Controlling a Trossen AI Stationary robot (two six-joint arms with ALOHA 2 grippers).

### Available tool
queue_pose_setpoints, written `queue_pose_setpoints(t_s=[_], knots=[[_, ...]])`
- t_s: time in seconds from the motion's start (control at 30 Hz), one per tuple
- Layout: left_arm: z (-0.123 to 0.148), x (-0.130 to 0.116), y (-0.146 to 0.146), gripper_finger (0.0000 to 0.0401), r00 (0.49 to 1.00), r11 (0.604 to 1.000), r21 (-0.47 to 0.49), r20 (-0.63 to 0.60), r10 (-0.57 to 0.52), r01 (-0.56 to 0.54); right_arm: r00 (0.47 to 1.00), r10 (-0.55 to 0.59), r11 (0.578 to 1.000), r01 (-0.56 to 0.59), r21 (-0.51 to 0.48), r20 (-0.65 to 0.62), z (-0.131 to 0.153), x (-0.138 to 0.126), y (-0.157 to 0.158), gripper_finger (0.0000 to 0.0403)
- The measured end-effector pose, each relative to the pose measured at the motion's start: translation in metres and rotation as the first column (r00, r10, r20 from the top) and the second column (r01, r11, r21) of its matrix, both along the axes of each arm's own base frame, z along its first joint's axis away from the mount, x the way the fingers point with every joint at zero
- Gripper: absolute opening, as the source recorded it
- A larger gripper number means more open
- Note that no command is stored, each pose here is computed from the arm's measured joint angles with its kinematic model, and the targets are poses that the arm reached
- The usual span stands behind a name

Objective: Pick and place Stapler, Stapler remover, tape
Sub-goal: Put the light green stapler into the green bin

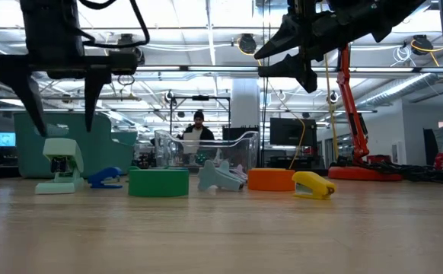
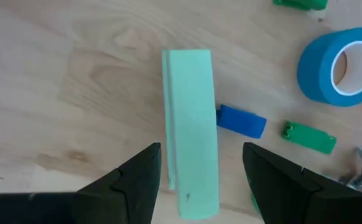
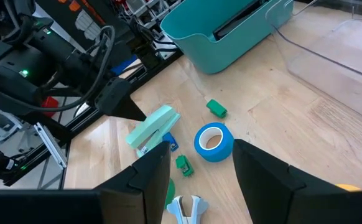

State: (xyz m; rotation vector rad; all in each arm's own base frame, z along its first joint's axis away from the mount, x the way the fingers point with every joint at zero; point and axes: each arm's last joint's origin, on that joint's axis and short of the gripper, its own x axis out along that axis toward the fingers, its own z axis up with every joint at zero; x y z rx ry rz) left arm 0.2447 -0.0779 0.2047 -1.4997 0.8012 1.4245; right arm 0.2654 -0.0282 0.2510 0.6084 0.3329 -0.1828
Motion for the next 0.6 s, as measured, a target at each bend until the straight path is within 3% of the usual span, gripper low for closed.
queue_pose_setpoints(t_s=[0.6], knots=[[-0.023,0.011,0.002,0.0227,0.995,1.0,0.0,-0.091,0.031,-0.031,1.0,0.0,1.0,0.0,0.0,0.0,0.0,0.0,0.0,0.0166]])
